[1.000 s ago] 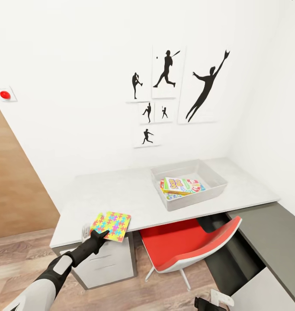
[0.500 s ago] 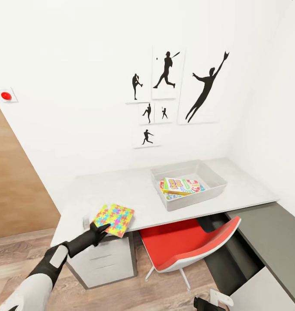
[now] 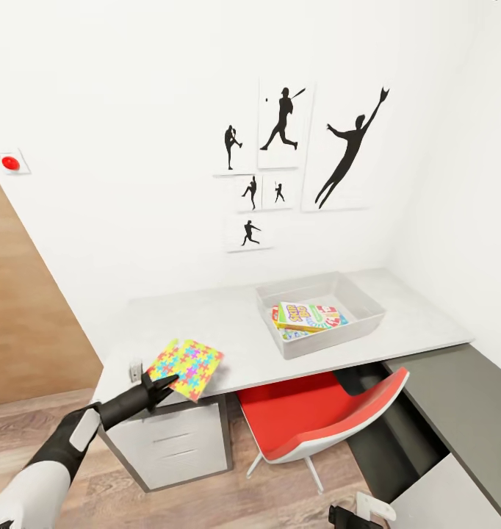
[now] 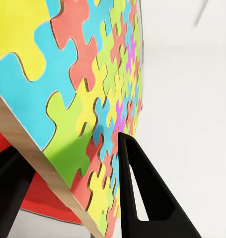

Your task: Put all the toys in the child's room - the three board games (two on the bed and one on the table), the two jigsaw puzzles on the table, and the tennis ball on the table - inside the toy box on the table in the child's room.

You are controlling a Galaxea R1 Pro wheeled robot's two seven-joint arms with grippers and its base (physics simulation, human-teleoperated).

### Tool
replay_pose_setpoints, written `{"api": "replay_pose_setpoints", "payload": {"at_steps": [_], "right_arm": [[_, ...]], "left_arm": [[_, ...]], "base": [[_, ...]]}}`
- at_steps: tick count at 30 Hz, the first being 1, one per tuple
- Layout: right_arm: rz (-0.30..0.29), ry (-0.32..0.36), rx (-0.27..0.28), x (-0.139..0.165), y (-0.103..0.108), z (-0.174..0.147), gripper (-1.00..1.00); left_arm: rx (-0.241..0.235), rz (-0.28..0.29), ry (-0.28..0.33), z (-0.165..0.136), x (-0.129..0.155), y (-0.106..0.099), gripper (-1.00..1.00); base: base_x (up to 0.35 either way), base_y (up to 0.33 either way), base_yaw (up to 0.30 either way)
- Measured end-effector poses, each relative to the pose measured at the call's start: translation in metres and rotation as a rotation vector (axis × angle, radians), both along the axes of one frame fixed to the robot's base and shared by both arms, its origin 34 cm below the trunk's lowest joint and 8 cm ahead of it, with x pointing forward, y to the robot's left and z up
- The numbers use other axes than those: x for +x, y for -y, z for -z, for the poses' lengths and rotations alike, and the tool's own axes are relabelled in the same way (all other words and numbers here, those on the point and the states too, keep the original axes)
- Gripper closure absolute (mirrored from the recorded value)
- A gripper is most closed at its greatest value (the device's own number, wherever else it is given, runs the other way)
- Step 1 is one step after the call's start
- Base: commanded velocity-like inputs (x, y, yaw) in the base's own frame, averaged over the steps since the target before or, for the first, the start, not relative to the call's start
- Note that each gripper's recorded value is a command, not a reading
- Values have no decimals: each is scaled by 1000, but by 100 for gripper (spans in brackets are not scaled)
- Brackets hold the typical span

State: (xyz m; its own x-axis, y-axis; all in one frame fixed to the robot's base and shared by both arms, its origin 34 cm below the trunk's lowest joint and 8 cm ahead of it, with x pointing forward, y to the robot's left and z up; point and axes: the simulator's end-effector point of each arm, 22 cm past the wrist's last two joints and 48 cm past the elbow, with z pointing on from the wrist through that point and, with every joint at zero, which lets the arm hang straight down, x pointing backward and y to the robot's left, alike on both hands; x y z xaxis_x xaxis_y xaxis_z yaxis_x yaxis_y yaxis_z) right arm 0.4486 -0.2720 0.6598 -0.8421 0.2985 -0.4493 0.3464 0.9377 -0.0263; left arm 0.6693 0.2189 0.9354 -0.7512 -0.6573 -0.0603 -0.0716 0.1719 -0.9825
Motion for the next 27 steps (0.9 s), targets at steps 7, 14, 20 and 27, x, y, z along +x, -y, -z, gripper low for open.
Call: {"api": "replay_pose_setpoints", "payload": {"at_steps": [7,14,20,27], "right_arm": [[2,0,-1,0,1,0,-100],[2,0,-2,0,1,0,-100],[2,0,-1,0,1,0,-100],[2,1,-2,0,1,0,-100]], "left_arm": [[14,41,12,-11,2,3,100],[33,78,22,-16,2,10,100],[15,102,12,-24,6,17,100],[47,173,15,-29,2,31,100]], "base": [[0,0,0],[0,0,0],[0,0,0],[0,0,0]]}}
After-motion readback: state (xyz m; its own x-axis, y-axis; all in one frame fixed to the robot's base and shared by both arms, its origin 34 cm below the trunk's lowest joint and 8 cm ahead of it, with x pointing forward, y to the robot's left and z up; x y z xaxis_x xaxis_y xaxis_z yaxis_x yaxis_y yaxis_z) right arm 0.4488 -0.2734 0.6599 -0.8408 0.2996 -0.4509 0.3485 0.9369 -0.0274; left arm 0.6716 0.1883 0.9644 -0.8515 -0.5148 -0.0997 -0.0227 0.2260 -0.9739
